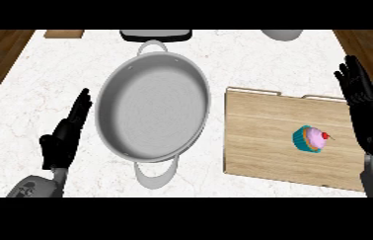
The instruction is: Pick the cupcake from the tray and place it in the pot
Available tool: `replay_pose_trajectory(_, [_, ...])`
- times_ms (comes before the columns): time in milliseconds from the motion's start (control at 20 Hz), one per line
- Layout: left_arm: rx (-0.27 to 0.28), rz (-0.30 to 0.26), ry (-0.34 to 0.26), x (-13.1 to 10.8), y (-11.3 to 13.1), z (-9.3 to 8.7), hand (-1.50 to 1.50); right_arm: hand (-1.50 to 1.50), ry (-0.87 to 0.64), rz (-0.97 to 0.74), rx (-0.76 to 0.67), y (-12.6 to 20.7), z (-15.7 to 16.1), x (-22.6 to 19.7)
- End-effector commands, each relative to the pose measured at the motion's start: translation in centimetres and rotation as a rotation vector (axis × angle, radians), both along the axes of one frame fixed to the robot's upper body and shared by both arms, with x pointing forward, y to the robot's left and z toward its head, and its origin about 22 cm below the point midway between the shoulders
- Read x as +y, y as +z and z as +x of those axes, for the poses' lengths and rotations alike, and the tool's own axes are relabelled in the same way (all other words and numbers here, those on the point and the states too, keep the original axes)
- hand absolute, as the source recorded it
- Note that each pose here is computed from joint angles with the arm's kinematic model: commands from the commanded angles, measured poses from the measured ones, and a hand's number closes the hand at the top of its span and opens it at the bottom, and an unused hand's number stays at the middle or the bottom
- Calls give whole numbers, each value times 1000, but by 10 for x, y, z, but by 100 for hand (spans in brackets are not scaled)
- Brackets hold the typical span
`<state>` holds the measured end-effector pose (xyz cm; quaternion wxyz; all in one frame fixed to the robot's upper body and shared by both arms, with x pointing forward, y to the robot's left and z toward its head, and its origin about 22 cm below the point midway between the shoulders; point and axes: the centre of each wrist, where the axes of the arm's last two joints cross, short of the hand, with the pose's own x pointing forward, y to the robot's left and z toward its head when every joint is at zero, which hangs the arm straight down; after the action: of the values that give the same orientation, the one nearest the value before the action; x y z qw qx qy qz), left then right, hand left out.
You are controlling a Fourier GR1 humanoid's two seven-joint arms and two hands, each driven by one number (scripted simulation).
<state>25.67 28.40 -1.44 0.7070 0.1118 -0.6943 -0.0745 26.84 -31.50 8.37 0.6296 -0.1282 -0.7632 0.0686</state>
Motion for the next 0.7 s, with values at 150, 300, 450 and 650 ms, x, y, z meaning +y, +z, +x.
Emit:
replay_pose_trajectory(150, [-86, -72, 91, 21, 44, 15, 0, 150, -214, 277, -65, -36, -25, -94])
replay_pose_trajectory(300, [-123, -129, 71, 1, 52, 24, 0, 150, -138, -374, 111, -10, -39, -123])
replay_pose_trajectory(450, [-104, -187, 98, -3, 78, 42, 0, -150, -448, 182, 30, -99, -57, -137])
replay_pose_trajectory(650, [-78, -174, 96, 4, 97, 34, 0, -150, -392, 228, -192, -107, -67, -156])
